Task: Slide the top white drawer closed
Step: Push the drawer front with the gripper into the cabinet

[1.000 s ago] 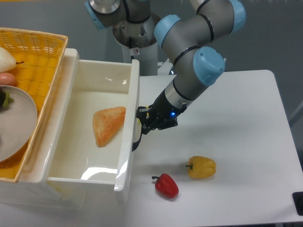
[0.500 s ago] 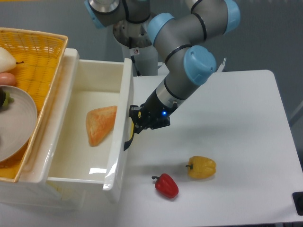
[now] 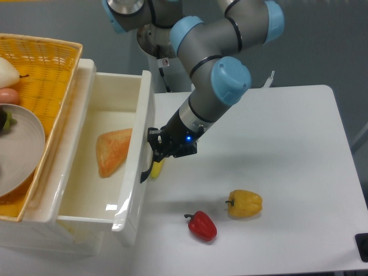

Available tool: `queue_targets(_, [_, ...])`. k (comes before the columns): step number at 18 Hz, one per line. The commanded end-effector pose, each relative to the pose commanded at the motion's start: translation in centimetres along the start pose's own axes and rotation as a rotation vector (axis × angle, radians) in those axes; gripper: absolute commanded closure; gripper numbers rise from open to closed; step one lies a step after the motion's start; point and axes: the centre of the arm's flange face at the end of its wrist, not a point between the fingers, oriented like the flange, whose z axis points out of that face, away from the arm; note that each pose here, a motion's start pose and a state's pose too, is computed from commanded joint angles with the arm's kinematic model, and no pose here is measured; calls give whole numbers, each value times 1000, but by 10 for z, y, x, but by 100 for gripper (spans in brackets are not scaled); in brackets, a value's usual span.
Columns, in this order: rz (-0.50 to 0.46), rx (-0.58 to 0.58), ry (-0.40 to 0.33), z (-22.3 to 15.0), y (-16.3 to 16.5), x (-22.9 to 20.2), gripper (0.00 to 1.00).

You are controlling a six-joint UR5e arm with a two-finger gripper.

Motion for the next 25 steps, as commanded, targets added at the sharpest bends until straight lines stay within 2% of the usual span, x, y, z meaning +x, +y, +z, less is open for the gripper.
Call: queue_targets(25, [46,-65,-6,41,-8,67,93])
